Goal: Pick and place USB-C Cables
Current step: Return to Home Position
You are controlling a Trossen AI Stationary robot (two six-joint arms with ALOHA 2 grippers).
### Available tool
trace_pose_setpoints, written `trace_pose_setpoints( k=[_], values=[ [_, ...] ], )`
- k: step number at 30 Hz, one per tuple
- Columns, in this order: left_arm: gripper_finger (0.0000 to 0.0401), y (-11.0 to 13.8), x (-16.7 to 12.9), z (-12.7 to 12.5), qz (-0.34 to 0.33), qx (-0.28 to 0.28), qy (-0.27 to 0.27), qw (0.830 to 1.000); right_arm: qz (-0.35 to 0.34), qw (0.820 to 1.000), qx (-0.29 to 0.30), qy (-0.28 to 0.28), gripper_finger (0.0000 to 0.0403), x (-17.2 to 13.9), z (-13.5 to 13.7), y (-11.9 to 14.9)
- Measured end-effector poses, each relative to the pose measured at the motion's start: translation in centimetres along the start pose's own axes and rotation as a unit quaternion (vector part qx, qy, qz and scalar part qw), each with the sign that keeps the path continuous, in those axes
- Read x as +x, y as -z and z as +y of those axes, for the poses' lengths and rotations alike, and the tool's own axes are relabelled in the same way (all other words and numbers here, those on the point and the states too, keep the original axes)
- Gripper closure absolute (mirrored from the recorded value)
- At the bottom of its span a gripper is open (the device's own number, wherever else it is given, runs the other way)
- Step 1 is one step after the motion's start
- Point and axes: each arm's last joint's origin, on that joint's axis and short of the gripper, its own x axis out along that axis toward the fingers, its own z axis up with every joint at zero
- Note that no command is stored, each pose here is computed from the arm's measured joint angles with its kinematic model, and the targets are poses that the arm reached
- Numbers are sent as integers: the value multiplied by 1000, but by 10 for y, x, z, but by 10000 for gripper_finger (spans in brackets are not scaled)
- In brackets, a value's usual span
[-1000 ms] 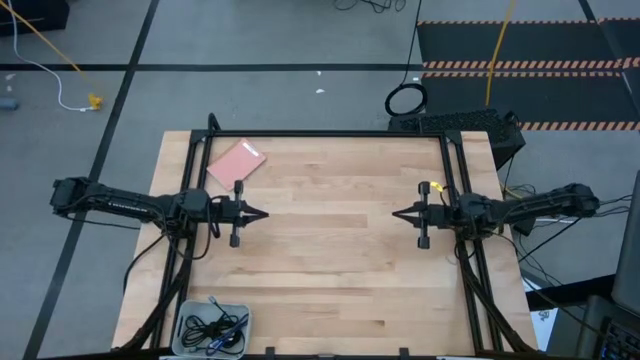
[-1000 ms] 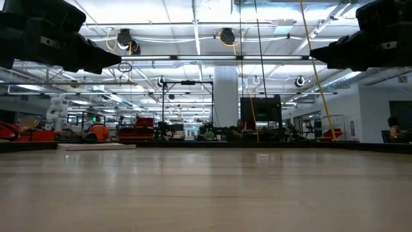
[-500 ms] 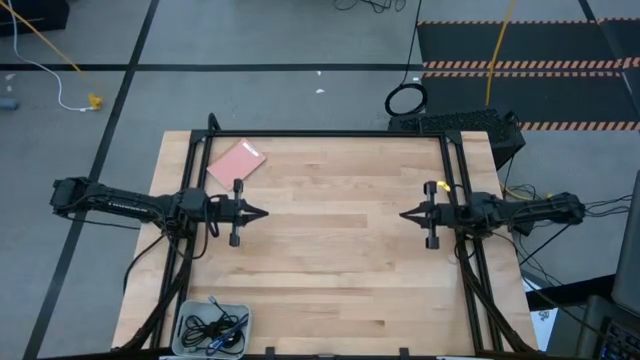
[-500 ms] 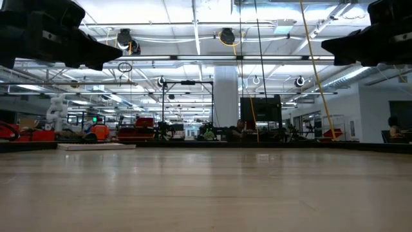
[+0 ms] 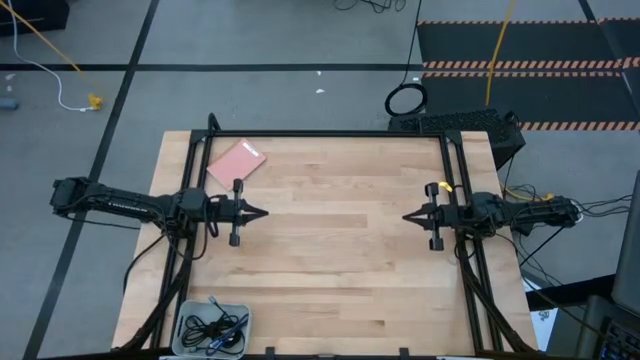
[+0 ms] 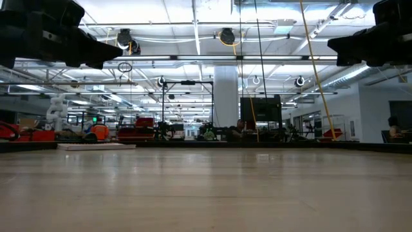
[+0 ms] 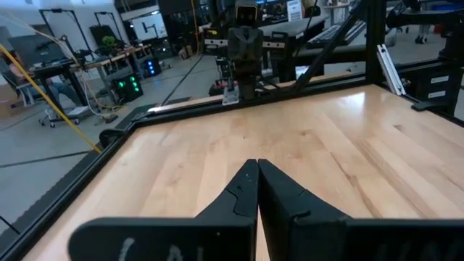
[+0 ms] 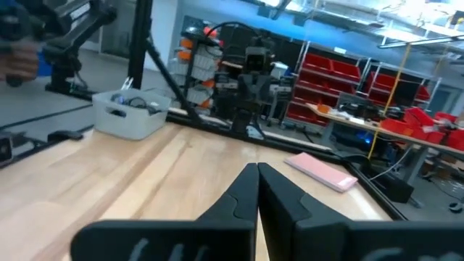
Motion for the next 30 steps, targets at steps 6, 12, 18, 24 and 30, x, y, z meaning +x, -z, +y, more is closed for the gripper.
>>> trace_pose_setpoints(
  k=[6, 12, 18, 24, 30],
  values=[
    [385, 0, 0, 0, -2, -1, 0, 1000, 17, 1000, -9, 3, 403, 0, -1, 4],
    [396, 0, 0, 0, -2, 0, -1, 1000, 28, 1000, -9, 2, 403, 0, -5, 6],
    [386, 0, 0, 0, -2, -2, 0, 1000, 35, 999, 0, 29, 403, -1, -10, 8],
    [394, 0, 0, 0, -2, 0, 4, 1000, 60, 998, 11, 31, 403, -1, -10, 13],
    [397, -2, -4, 0, -4, 4, 8, 1000, 64, 997, 11, 30, 403, -1, -10, 13]
  ],
)
